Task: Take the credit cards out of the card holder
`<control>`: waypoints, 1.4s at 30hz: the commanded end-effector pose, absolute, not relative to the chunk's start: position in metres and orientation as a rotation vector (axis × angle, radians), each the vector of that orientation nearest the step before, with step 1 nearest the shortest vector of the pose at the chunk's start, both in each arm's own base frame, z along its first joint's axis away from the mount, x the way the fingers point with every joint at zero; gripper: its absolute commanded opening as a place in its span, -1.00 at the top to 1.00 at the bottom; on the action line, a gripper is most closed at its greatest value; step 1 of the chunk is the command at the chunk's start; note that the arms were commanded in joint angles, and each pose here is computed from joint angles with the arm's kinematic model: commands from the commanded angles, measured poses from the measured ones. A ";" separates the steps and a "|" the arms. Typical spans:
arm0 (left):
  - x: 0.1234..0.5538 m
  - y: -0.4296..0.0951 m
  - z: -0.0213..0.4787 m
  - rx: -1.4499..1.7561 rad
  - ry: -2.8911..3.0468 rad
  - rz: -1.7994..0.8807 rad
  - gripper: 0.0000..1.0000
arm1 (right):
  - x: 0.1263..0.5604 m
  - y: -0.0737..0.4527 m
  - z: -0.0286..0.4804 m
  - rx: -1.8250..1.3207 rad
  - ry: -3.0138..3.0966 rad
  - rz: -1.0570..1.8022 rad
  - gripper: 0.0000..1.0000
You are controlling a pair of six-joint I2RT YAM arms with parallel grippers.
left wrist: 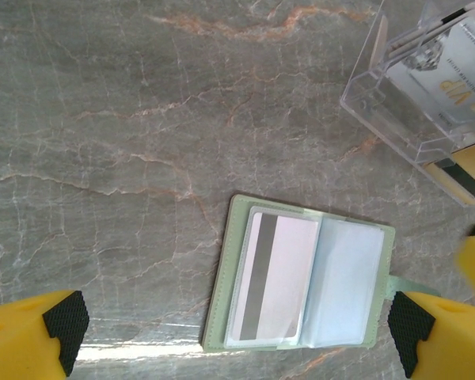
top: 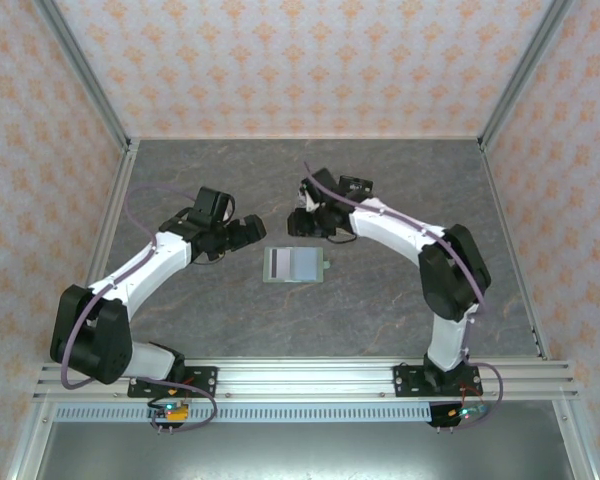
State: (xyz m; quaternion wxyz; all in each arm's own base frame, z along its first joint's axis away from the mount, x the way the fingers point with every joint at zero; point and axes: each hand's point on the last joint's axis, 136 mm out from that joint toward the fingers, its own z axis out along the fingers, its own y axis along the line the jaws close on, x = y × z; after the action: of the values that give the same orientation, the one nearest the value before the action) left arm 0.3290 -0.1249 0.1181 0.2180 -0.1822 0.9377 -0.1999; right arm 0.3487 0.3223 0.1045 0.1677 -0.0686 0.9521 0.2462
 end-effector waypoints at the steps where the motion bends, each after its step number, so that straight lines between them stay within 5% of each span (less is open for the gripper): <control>1: 0.330 -0.125 0.128 -0.511 2.552 -0.592 -1.00 | 0.351 0.343 0.095 0.024 2.696 0.822 0.20; 15: 0.337 -0.149 0.115 -0.461 2.599 -0.612 -0.87 | 0.323 0.345 0.040 0.218 2.855 0.813 0.52; 24: 0.342 -0.171 0.100 -0.449 2.653 -0.613 -0.49 | 0.314 0.340 0.025 0.215 2.916 0.774 0.63; 34: 0.341 -0.185 0.063 -0.509 2.778 -0.607 0.21 | 0.313 0.335 0.022 0.202 2.931 0.731 0.65; 42: 0.336 -0.191 0.043 -0.519 2.830 -0.614 0.50 | 0.316 0.341 0.053 0.128 2.847 0.830 0.65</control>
State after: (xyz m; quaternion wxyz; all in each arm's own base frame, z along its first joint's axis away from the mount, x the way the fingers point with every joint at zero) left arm 0.3312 -0.1812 0.0390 0.0979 -0.1783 0.9595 -0.1947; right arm 0.3191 0.3405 0.0333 0.0736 0.0589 0.9597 0.2648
